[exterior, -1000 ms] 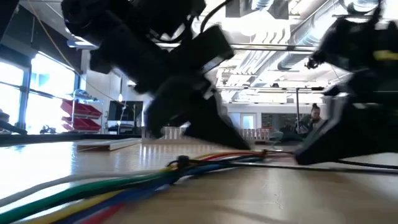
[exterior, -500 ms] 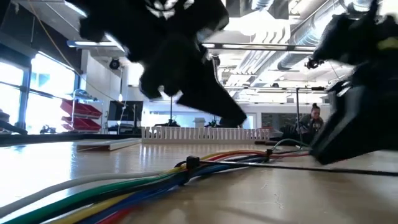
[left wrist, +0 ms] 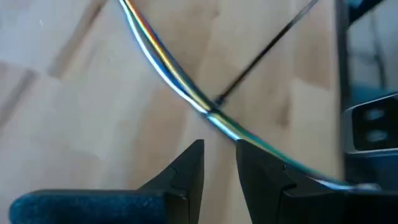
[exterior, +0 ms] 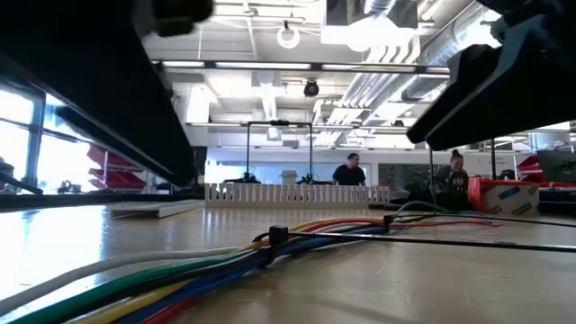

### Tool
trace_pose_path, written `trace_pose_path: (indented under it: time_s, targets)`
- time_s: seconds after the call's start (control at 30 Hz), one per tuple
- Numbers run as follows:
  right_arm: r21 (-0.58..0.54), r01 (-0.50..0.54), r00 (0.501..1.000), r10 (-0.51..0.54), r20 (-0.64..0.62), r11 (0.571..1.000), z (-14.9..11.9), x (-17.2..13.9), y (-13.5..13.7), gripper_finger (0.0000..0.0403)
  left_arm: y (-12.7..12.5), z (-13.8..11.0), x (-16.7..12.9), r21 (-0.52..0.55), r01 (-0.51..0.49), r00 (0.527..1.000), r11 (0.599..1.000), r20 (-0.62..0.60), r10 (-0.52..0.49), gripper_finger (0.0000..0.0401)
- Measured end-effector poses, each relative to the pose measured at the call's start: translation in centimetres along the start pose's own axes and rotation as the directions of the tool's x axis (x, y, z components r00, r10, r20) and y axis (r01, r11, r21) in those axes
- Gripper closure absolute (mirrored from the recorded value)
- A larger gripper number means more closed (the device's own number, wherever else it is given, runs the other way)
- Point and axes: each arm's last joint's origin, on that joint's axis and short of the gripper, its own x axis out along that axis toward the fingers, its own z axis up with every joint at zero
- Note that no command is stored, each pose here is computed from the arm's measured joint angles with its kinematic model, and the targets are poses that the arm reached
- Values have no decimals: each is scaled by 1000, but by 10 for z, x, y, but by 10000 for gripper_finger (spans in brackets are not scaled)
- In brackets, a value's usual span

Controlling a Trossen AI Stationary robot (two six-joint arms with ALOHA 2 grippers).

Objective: Ziptie cables
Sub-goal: Put the zip-tied cable wires into the white cable duct

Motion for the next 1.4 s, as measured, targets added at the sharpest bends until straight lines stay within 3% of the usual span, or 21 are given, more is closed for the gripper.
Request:
trace_pose_path:
  time_s: [0.13,0.23,0.37,0.57,0.77,0.93,1.0,1.07,1.13,1.23,1.4]
  targets:
    - [-7,1,999,0,35,1000,1,6,3,176,-20,-14,-7,-173,40,993,984,114,-20,323]
    - [-41,-22,998,24,52,999,3,16,4,176,-23,-25,3,-224,42,993,974,120,-15,317]
    - [-128,-174,985,175,2,977,5,40,-2,181,-18,-27,19,-269,54,993,962,115,-24,308]
    - [-228,-335,942,325,-83,914,0,80,-21,211,-8,-25,30,-254,28,998,967,56,-14,305]
    - [-199,-392,919,373,-125,898,-1,96,-38,282,6,-20,34,-174,-60,998,983,7,62,305]
    - [-24,-319,941,313,-130,948,0,104,-52,387,29,-10,20,-31,-256,966,966,-48,254,305]
    - [142,-227,956,248,-155,963,-2,108,-60,392,41,-7,5,35,-381,923,924,-41,383,304]
    - [322,-108,961,182,-209,941,-4,109,-70,395,48,0,-14,70,-479,878,875,8,480,304]
    - [361,-53,953,155,-260,931,-8,110,-76,399,55,8,-37,87,-556,831,827,56,553,304]
    - [385,-25,952,140,-272,923,-9,110,-77,400,75,13,-59,81,-594,804,800,50,592,304]
    - [447,46,935,120,-335,894,-9,101,-85,401,128,23,-79,43,-564,826,825,39,562,307]
